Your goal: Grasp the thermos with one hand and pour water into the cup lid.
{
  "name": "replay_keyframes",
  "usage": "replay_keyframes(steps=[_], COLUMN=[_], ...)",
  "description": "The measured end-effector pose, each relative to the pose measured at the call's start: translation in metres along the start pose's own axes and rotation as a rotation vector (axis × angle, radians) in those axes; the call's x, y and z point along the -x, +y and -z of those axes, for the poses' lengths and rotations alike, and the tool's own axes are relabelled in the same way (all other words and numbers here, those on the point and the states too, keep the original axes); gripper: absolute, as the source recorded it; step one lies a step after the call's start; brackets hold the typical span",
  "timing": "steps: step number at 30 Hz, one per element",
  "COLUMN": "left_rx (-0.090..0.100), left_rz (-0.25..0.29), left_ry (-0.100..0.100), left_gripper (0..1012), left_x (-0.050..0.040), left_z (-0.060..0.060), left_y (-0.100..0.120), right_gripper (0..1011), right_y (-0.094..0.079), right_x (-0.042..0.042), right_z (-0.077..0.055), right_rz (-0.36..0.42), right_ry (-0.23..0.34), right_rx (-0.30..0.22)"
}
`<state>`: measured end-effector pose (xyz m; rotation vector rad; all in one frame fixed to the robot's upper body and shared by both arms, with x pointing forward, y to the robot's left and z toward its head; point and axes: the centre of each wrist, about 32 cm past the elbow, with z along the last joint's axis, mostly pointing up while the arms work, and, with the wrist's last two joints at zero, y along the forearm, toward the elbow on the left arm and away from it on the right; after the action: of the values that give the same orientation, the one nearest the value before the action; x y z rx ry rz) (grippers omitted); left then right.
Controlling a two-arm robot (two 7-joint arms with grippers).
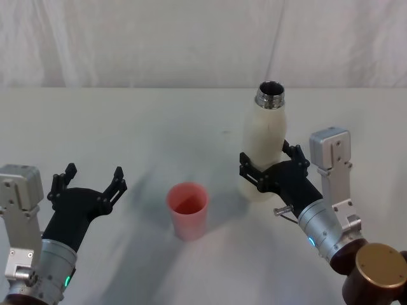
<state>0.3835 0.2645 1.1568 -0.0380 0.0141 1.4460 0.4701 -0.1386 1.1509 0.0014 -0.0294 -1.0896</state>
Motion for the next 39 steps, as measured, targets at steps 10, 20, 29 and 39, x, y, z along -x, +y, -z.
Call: replay_keyframes(steps=[10,20,29,39], left_rx=[0.000,0.000,0.000,0.000], left_rz=[0.000,0.000,0.000,0.000], left_ry=[0.000,0.000,0.000,0.000], left_gripper=[1001,1001,1001,1001], left_x=[0.0000,0.0000,0.0000,0.0000], left_z=[0.0000,0.0000,0.0000,0.0000], left_y=[0.0000,0.0000,0.0000,0.0000], right_gripper=[1003,1003,960,960], right_y=[0.0047,0.0088,0.0097,0.0053], right_x=[0.0018,0.0033,0.0017,0.0015], right_z=[0.0001,0.0010,0.0018,-0.0034], right_rz=[-0.005,-0.011,-0.012,-0.012], right_ry=[0.004,0.014,0.041,0.039], right_rx=[0.000,-0.006,-0.007,0.008])
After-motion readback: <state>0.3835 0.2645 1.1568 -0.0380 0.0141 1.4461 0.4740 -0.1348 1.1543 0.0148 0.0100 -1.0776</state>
